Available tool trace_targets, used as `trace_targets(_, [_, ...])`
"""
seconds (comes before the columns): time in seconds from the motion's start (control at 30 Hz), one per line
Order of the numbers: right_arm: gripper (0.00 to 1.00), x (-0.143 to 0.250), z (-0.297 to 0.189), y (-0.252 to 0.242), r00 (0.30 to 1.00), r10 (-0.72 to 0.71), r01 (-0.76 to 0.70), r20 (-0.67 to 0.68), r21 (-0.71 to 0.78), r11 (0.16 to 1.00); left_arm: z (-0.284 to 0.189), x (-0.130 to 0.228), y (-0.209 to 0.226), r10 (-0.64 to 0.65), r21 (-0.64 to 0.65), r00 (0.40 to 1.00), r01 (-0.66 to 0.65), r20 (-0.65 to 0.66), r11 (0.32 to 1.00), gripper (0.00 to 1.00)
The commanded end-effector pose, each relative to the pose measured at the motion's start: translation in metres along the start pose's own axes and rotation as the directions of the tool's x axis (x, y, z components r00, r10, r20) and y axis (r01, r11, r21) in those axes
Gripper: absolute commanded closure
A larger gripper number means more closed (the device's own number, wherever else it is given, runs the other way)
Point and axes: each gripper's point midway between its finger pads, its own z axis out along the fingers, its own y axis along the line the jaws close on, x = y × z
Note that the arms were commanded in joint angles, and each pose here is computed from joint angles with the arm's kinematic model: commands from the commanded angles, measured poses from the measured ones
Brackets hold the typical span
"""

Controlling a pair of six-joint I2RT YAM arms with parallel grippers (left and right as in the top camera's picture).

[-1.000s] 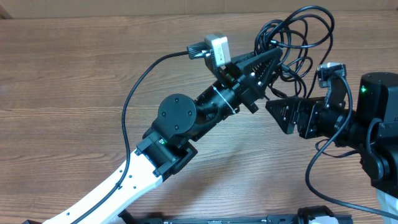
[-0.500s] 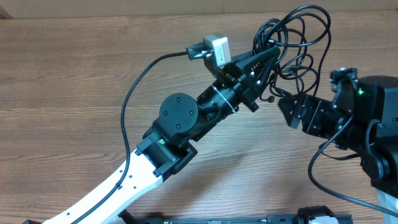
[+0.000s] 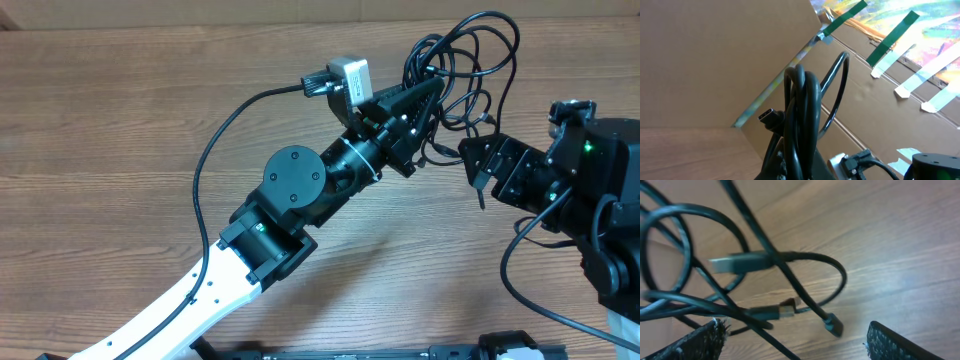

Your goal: Untangle cables

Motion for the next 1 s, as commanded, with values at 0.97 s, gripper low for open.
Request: trace_targets(0.97, [0.11,-0.009,0.000,0.016,0.924,-0.379,0.382,0.049,-0.058,0.922,0.002,-0.003,0.018,-0.614,-0.073,0.784,0.620,0.090,0.781,0.96])
